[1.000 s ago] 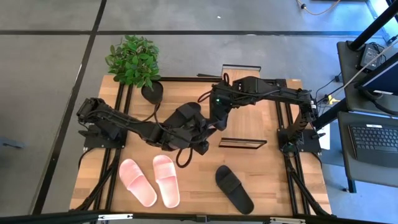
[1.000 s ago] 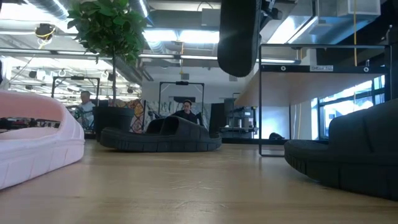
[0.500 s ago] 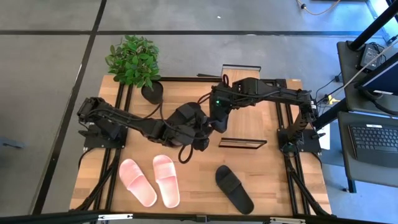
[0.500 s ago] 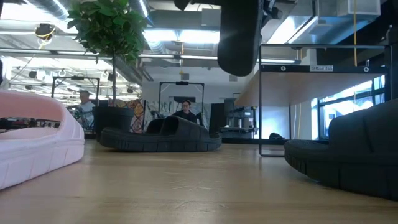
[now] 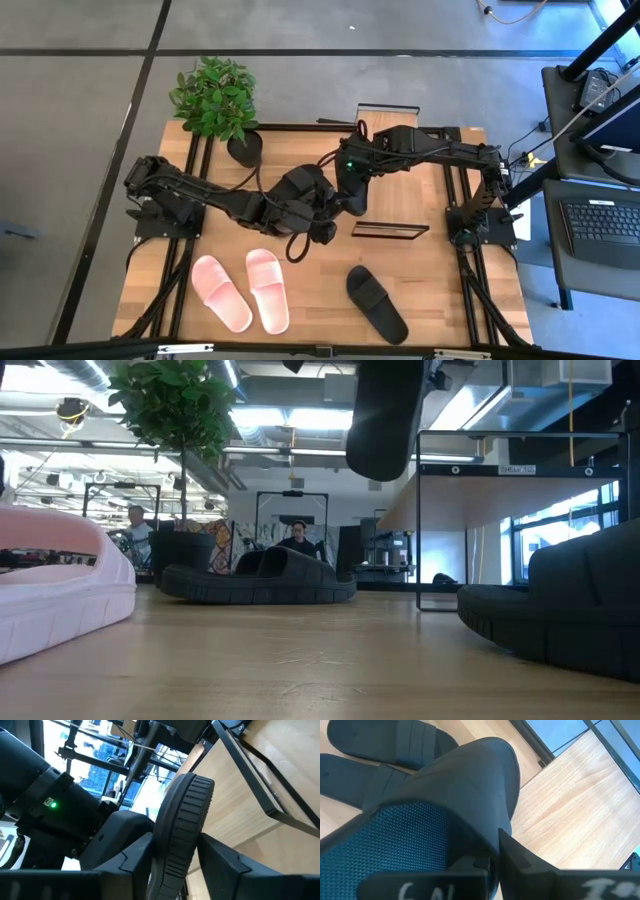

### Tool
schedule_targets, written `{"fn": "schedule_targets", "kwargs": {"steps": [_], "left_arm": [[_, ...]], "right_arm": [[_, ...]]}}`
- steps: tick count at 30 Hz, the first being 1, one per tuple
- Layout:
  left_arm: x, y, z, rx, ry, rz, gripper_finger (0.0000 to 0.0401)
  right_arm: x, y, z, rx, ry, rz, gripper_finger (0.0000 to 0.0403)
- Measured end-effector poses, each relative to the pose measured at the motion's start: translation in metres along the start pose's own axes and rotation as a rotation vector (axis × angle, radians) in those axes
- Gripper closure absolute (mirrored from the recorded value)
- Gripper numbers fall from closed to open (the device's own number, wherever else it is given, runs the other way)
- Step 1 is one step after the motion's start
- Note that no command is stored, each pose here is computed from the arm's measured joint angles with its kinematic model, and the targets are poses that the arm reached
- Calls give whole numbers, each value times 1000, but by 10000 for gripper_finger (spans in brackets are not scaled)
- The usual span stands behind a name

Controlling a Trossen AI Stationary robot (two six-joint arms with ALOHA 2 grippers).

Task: Pick and place slides into the shelf
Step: Put the black slide on the shelf

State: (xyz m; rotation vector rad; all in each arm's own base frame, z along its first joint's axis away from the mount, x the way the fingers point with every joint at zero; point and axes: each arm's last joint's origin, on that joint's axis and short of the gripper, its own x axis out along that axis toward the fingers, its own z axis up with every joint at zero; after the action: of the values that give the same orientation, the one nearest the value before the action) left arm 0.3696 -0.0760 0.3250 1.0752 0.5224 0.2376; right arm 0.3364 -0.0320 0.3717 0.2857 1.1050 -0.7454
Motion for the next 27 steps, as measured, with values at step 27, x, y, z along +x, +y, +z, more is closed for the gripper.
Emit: {"fn": "schedule_targets", "kwargs": {"steps": [27], "left_arm": [[-10,6,3,1,-8,28,344]], "right_arm": [[-55,-21,1,-123,-83,52,331]]}}
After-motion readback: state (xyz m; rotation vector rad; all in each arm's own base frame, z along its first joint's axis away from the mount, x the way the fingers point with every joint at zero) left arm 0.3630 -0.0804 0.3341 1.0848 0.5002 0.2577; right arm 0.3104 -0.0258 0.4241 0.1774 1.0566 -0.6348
